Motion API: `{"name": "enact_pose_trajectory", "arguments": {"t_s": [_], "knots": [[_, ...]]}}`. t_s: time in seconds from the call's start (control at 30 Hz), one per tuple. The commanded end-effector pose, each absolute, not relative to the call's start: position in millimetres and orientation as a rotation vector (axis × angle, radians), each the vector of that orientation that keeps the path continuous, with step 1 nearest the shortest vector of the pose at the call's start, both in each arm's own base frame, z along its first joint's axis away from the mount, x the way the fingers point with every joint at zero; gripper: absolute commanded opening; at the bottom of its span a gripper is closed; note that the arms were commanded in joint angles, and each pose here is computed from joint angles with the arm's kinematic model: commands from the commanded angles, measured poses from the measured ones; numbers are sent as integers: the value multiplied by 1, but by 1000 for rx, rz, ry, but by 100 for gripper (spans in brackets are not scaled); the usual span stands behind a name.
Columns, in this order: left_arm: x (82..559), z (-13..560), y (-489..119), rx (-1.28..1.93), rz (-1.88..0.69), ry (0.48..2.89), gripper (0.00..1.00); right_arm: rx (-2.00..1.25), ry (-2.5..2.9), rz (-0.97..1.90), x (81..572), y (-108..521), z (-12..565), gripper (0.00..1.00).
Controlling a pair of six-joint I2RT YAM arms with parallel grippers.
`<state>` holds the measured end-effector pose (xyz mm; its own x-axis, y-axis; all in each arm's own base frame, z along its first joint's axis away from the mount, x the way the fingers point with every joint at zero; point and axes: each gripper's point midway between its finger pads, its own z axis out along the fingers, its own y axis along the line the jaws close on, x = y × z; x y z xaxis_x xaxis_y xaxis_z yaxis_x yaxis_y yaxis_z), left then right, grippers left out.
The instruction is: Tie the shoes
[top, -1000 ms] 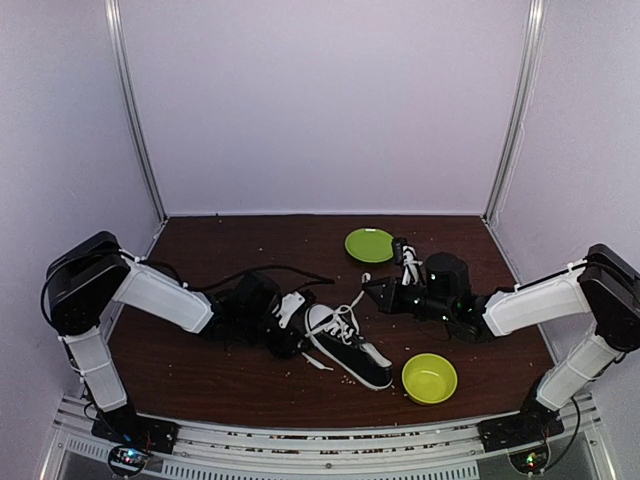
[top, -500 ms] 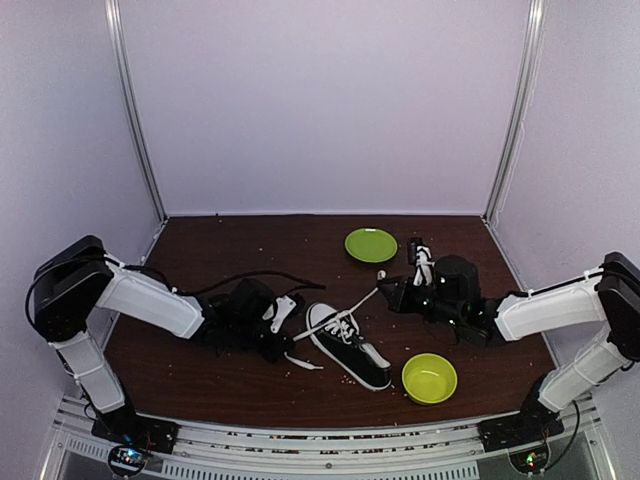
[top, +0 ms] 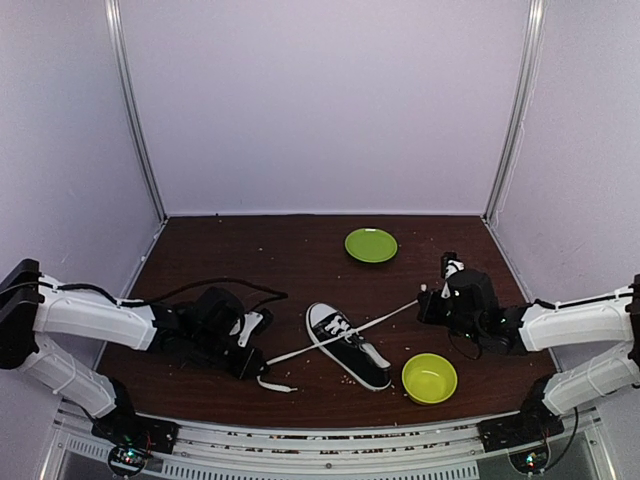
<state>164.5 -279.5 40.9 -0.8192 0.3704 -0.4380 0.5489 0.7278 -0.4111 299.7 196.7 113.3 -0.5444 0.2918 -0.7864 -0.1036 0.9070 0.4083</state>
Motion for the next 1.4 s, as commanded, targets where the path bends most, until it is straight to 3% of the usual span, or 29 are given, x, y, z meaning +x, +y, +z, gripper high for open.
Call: {"name": "enact_pose_trajectory", "arguments": {"t_s": [0.0, 0.27, 0.47, 0.57, 0.7, 0.77, 0.87, 1.03, 1.27, 1.37], "knots": [[122, 17, -260, 574, -863, 2854, 0, 218, 2131, 354, 292, 159, 92, 0], [102, 4, -243, 503, -861, 2965, 0, 243, 2181, 303, 285, 144, 70, 0], [119, 34, -268, 664, -940, 2802, 2, 135, 2152, 439, 284, 166, 85, 0], [139, 54, -288, 711, -942, 2706, 32, -5, 2158, 536, 280, 189, 97, 0], [171, 67, -318, 713, -922, 2623, 57, -109, 2218, 560, 277, 203, 99, 0], [186, 68, -335, 720, -922, 2599, 64, -150, 2241, 586, 276, 212, 100, 2], [206, 64, -361, 708, -961, 2568, 65, -159, 2267, 597, 276, 216, 99, 6], [242, 62, -385, 662, -1043, 2507, 64, -128, 2288, 585, 276, 213, 96, 19], [290, 68, -398, 625, -1147, 2389, 63, -91, 2252, 662, 271, 215, 101, 55], [300, 73, -411, 637, -1206, 2351, 63, -71, 2221, 711, 269, 216, 105, 67]]}}
